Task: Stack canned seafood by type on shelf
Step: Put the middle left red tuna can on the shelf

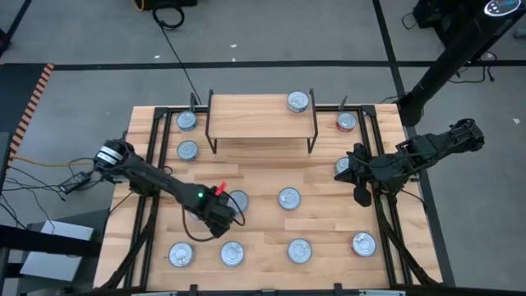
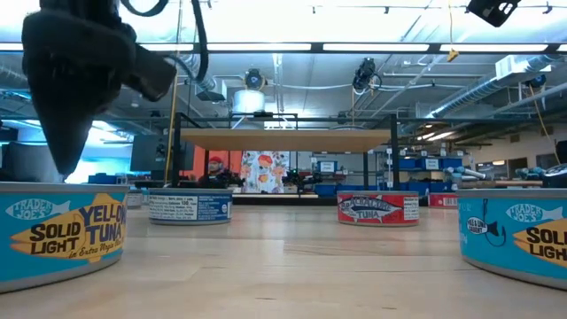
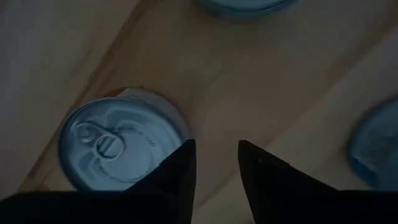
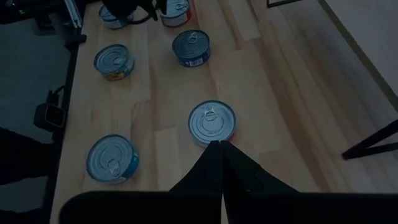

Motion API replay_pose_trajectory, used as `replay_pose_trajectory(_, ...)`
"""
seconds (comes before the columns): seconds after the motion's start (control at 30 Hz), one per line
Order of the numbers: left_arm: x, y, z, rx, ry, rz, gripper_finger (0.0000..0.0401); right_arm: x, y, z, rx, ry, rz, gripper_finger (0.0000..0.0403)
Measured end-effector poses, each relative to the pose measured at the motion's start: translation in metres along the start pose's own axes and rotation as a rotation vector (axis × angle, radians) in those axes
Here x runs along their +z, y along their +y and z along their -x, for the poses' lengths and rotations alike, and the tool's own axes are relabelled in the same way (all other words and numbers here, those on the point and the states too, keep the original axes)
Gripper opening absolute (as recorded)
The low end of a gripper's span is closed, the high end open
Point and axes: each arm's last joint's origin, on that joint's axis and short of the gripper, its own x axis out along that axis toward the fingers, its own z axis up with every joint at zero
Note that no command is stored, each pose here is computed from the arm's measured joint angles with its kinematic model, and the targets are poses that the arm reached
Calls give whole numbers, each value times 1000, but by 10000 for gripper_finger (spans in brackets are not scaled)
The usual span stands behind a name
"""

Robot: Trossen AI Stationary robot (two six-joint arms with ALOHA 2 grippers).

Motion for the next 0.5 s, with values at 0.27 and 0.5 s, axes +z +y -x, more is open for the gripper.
replay_pose_trajectory(0.27,-1,-1,-15,-18,29,16,87,0,0,0,4,2,11,6)
replay_pose_trajectory(0.5,-7,9,-31,22,89,38,44,0,0,0,6,3,10,6)
